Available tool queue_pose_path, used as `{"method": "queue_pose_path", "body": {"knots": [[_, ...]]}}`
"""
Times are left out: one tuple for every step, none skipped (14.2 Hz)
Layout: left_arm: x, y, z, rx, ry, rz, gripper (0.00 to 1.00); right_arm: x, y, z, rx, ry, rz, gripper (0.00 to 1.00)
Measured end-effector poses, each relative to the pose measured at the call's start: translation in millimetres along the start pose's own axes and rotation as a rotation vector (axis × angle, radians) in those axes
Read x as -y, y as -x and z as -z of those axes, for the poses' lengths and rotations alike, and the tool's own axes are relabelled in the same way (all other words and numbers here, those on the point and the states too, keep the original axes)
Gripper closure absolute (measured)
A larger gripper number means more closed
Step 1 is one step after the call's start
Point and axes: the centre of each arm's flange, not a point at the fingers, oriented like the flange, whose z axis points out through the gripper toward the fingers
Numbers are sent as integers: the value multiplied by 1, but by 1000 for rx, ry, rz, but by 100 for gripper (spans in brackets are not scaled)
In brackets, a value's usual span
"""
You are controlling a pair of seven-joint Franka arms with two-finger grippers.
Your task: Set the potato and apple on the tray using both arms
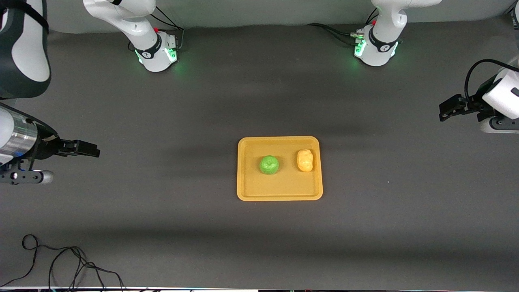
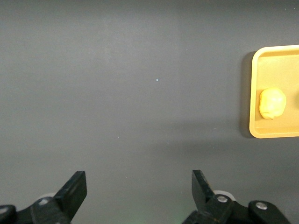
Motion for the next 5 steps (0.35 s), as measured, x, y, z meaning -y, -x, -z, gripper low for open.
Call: {"method": "queue_pose_path", "body": {"knots": [[0, 0, -1, 0, 0, 0, 0, 1, 1, 0, -16, -3, -8, 0], [0, 0, -2, 1, 0, 0, 0, 3, 3, -2, -38, -7, -12, 0], [0, 0, -3, 2, 0, -1, 0, 4, 7, -5, -52, -9, -14, 0], [0, 0, -3, 2, 0, -1, 0, 4, 12, -8, -56, -12, -16, 0], [0, 0, -4, 3, 0, -1, 0, 3, 17, -9, -57, -14, -17, 0]]}}
